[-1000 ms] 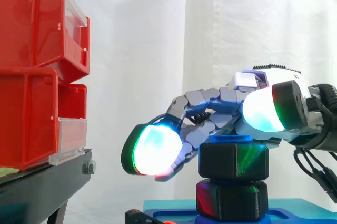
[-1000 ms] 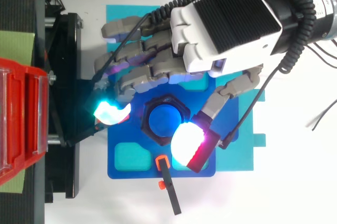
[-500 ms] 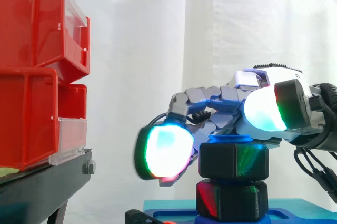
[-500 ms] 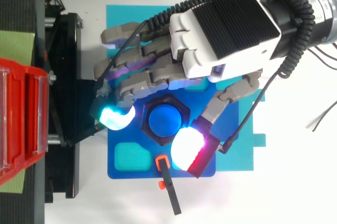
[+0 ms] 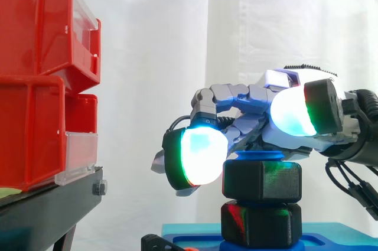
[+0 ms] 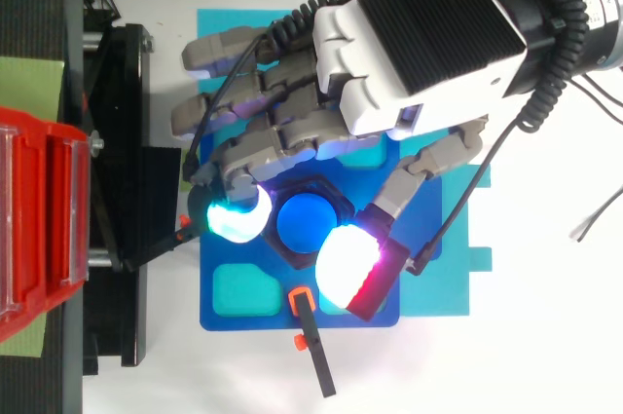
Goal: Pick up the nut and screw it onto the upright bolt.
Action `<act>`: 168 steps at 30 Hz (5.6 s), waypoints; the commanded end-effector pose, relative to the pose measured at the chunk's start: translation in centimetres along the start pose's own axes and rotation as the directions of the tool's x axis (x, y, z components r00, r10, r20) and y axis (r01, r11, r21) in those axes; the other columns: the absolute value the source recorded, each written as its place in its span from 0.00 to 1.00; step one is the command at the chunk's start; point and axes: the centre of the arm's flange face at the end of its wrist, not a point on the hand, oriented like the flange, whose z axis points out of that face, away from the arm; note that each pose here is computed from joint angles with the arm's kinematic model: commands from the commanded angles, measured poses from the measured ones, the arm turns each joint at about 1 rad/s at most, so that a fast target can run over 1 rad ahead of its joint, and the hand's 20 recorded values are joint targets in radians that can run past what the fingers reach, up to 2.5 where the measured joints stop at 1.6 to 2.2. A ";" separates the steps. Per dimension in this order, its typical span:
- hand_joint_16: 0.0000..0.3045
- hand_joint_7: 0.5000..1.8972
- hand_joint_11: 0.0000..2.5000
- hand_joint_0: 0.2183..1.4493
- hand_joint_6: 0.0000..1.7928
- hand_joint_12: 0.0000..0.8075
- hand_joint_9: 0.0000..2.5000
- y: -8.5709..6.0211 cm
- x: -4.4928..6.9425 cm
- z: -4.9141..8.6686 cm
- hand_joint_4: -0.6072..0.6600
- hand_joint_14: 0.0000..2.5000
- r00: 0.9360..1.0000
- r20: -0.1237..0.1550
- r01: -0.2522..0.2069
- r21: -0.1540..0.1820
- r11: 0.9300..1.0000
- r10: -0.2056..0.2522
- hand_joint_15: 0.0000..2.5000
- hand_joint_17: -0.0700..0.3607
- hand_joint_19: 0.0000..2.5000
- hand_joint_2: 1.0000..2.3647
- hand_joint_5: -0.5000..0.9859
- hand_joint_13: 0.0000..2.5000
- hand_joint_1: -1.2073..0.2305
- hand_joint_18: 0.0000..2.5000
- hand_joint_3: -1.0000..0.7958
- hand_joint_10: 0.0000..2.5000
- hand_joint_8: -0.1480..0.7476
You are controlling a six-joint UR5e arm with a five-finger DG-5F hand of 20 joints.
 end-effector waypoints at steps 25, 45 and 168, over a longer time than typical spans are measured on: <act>0.05 0.60 0.00 0.25 0.32 0.20 0.45 -2.0 -1.5 -1.8 0.53 0.00 1.000 0.001 0.026 0.001 1.000 -0.026 0.00 0.24 0.00 0.00 0.37 0.32 0.58 0.20 0.28 0.00 0.41; 0.03 0.58 0.02 0.25 0.32 0.17 0.58 -3.0 -2.6 -2.6 0.52 0.00 0.999 0.009 0.039 -0.007 0.999 -0.038 0.00 0.20 0.00 0.00 0.37 0.38 0.61 0.25 0.28 0.00 0.43; 0.10 0.06 0.00 0.19 0.28 0.31 0.20 0.2 -4.6 0.0 0.59 0.00 0.998 -0.070 -0.004 -0.022 1.000 0.003 0.00 0.32 0.00 0.00 0.21 0.12 0.69 0.00 0.28 0.00 0.37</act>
